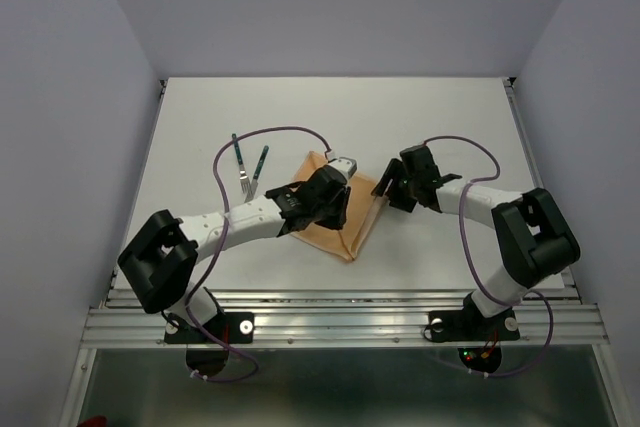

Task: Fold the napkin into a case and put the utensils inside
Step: Pick up the upper triangle-folded napkin from the center of the board.

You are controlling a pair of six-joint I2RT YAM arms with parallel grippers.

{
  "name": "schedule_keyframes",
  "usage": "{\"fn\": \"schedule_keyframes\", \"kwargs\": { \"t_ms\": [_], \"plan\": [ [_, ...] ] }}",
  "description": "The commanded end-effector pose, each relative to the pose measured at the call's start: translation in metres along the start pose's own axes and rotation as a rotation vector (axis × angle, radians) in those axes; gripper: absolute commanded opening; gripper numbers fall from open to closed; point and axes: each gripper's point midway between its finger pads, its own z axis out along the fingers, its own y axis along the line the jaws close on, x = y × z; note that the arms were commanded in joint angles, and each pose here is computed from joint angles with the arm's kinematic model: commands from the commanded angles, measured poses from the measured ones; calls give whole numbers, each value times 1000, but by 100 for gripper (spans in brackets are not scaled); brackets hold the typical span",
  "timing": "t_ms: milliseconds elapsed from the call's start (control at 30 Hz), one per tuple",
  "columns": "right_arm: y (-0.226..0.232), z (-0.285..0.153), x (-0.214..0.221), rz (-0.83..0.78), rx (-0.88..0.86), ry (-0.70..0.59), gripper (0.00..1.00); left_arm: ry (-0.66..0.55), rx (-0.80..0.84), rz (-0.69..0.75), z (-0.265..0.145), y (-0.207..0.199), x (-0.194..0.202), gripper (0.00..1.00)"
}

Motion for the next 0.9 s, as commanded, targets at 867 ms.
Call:
{"fn": "schedule_keyframes", "kwargs": {
  "t_ms": [867],
  "plan": [
    [-9,0,-2,109,3,-67,62,-11,158,-266,109,-7,-85,0]
  ]
}}
